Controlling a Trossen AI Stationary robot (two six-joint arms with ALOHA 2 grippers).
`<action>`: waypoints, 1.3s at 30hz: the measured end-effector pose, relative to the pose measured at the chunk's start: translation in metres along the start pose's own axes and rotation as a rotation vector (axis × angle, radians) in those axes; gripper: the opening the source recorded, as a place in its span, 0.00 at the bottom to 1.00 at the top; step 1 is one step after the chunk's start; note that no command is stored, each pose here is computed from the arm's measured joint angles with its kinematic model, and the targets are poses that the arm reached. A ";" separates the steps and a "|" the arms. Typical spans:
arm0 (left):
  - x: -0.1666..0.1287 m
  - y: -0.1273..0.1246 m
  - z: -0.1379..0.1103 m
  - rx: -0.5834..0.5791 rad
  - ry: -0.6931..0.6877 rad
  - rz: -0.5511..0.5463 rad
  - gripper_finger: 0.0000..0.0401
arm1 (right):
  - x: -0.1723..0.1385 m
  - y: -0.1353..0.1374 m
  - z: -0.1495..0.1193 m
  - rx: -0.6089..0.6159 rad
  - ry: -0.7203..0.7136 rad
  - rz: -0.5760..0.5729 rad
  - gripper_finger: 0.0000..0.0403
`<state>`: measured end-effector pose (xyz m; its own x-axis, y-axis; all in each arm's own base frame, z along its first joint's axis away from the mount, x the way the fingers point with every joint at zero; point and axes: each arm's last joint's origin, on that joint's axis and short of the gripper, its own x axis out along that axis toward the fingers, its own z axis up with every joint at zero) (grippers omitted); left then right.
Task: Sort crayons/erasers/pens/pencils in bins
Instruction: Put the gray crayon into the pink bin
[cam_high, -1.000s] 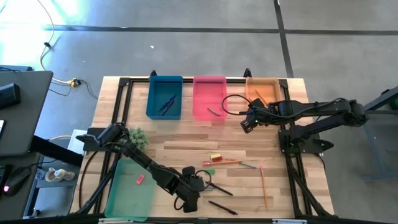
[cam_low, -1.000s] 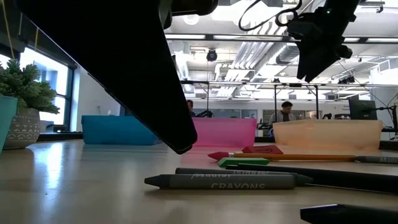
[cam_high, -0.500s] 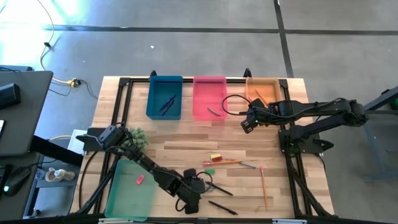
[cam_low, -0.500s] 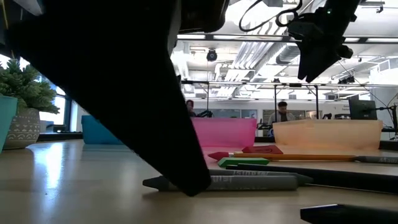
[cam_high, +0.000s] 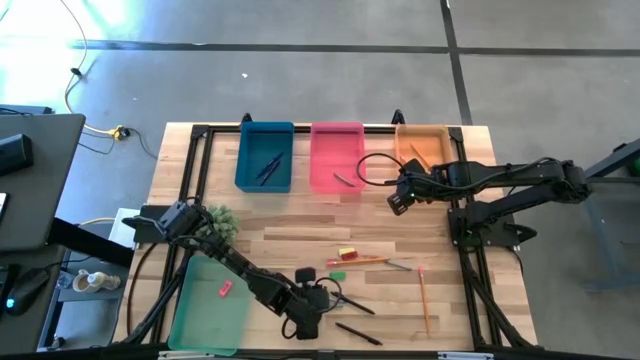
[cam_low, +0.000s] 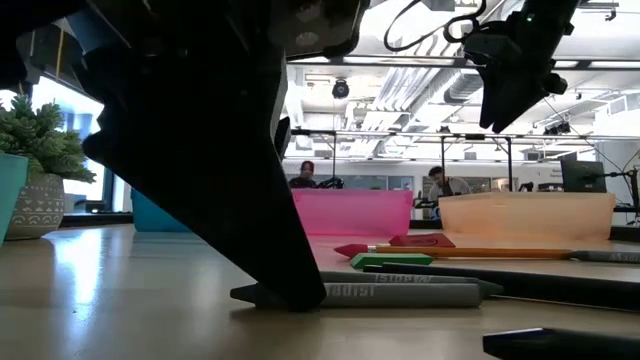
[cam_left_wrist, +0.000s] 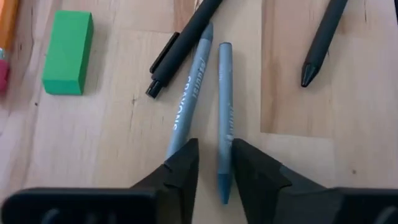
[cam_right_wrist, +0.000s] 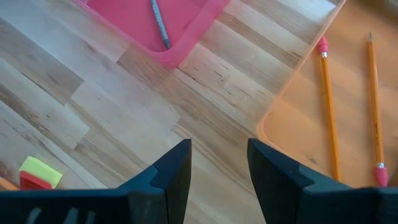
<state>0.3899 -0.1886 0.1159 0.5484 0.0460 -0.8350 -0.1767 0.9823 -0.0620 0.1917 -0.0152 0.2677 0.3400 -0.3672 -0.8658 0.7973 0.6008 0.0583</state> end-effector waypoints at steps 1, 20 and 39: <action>0.000 0.000 0.000 0.007 0.003 0.000 0.18 | 0.000 0.000 0.000 0.000 0.000 0.000 0.37; -0.002 -0.004 -0.005 0.034 0.038 -0.025 0.03 | 0.000 0.000 0.000 -0.040 0.000 0.000 0.37; -0.027 -0.001 0.014 -0.157 -0.017 -0.088 0.02 | -0.031 0.003 0.019 -0.164 -0.074 0.079 0.37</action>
<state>0.3865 -0.1887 0.1459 0.5811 -0.0342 -0.8131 -0.2520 0.9425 -0.2197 0.1932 -0.0149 0.3045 0.4391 -0.3618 -0.8224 0.6769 0.7351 0.0381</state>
